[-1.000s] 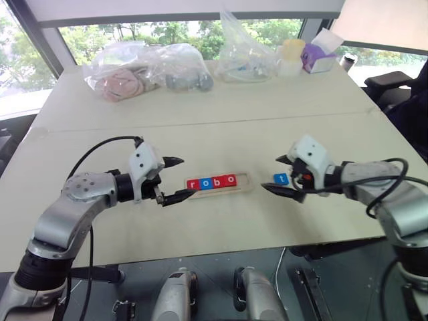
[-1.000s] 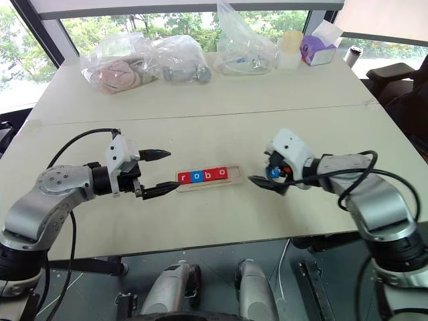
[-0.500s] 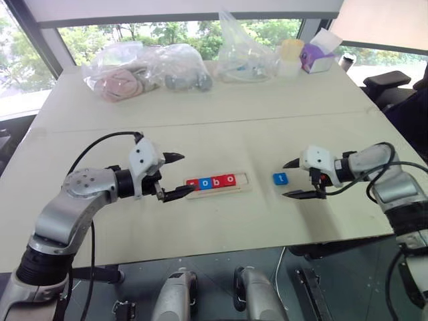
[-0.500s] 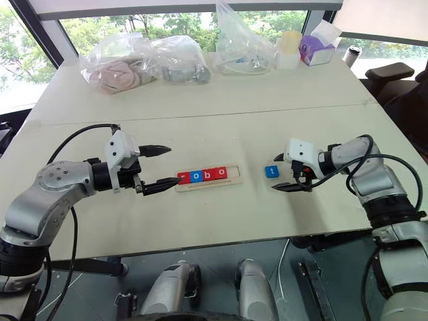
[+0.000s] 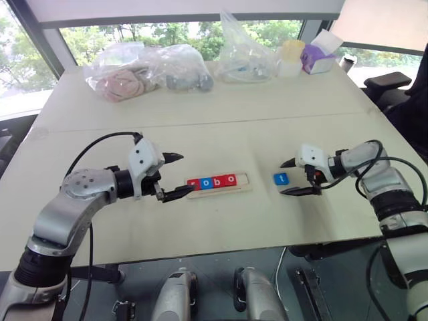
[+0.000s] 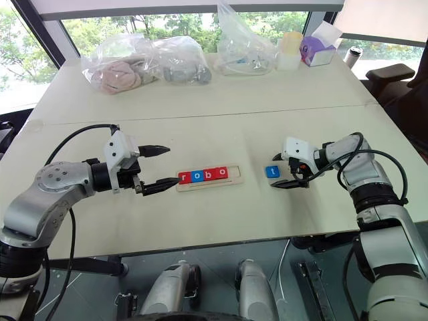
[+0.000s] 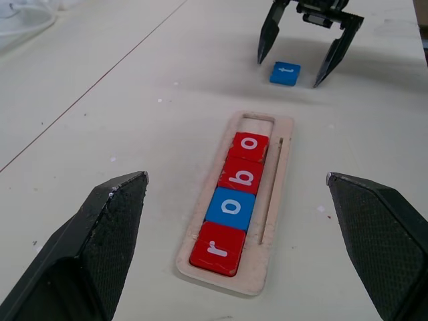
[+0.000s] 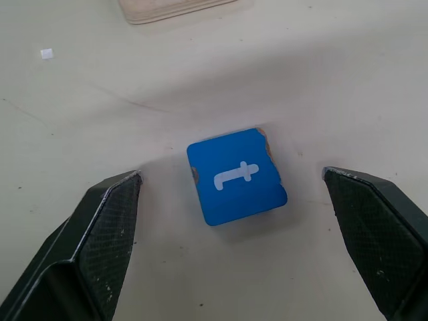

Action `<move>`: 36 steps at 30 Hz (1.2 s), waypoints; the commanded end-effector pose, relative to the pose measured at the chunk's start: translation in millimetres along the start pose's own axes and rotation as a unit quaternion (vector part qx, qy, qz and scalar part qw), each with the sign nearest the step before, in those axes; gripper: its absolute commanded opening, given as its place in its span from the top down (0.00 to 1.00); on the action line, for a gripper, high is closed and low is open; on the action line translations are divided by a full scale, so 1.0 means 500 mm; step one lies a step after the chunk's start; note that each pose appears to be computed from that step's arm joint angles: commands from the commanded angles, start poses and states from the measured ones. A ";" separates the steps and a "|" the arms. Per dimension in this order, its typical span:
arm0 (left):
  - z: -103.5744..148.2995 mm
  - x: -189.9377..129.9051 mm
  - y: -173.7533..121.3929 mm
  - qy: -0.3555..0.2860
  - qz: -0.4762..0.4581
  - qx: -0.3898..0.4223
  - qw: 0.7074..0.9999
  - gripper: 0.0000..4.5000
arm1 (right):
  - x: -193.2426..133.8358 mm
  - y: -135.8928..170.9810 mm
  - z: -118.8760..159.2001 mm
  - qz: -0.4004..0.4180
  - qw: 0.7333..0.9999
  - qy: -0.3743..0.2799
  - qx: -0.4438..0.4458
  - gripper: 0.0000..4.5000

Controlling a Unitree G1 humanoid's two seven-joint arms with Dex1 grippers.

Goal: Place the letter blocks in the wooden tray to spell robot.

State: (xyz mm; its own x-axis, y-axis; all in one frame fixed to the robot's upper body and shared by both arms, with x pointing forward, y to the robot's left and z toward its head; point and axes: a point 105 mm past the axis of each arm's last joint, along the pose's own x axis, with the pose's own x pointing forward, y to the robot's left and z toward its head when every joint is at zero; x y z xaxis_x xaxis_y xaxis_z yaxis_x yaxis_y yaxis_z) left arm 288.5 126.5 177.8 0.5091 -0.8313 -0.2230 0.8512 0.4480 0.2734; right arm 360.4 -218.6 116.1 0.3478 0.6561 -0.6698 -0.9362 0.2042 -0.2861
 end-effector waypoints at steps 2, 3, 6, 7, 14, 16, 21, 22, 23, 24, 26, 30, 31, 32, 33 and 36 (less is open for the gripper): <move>0.019 -0.006 -0.002 -0.011 0.005 0.017 1.000 0.00 | -0.004 -0.011 0.006 -0.010 1.000 -0.006 -0.006 0.21; 0.019 -0.006 -0.002 -0.011 0.005 0.017 1.000 0.00 | -0.003 -0.012 0.007 -0.010 1.000 -0.008 -0.005 0.32; 0.019 -0.007 -0.002 -0.011 0.006 0.016 1.000 0.00 | 0.001 -0.013 0.026 -0.007 1.000 -0.026 -0.006 0.67; 0.019 -0.007 -0.002 -0.011 0.006 0.016 1.000 0.00 | 0.002 -0.013 0.033 -0.006 0.999 -0.032 -0.008 0.75; 0.017 -0.009 -0.005 -0.011 0.003 0.016 1.000 0.00 | 0.010 -0.008 0.120 0.010 0.995 -0.081 -0.052 0.75; 0.018 -0.007 -0.006 -0.011 0.002 0.016 1.000 0.00 | 0.023 0.000 0.154 0.028 0.993 -0.094 -0.067 0.75; 0.018 -0.005 -0.005 -0.013 0.002 0.016 1.000 0.00 | 0.064 0.015 0.178 0.052 0.991 -0.091 -0.081 0.75; 0.018 -0.005 -0.006 -0.013 0.002 0.016 1.000 0.00 | 0.070 0.016 0.179 0.054 0.991 -0.088 -0.084 0.75; 0.018 -0.006 -0.006 -0.013 0.003 0.016 1.000 0.00 | 0.075 0.018 0.181 0.056 0.991 -0.087 -0.086 0.75; 0.019 -0.006 -0.007 -0.014 0.004 0.016 1.000 0.00 | 0.080 0.018 0.184 0.058 0.991 -0.087 -0.087 0.75; 0.019 -0.008 -0.008 -0.014 0.006 0.015 1.000 0.00 | 0.086 0.017 0.188 0.058 0.991 -0.088 -0.088 0.75; 0.017 -0.013 -0.009 -0.012 0.012 0.013 1.000 0.00 | 0.093 0.016 0.184 0.060 0.990 -0.077 -0.097 0.75; 0.017 -0.014 -0.009 -0.012 0.014 0.013 1.000 0.00 | 0.094 0.016 0.182 0.061 0.990 -0.076 -0.098 0.75; 0.017 -0.014 -0.009 -0.011 0.015 0.013 1.000 0.00 | 0.094 0.016 0.182 0.062 0.990 -0.075 -0.098 0.75; 0.017 -0.014 -0.009 -0.011 0.015 0.013 1.000 0.00 | 0.094 0.016 0.181 0.062 0.990 -0.075 -0.098 0.75; 0.017 -0.014 -0.009 -0.012 0.017 0.011 1.000 0.00 | 0.096 0.015 0.180 0.063 0.991 -0.073 -0.097 0.75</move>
State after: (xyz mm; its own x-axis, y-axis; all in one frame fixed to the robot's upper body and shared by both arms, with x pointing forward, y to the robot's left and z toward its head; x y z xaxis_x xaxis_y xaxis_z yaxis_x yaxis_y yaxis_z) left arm 283.5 128.7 175.9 0.5328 -0.8170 -0.2204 0.8381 0.4736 0.2706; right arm 361.4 -125.5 129.0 0.1906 0.7599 -0.6215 -0.9549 -0.0032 -0.2968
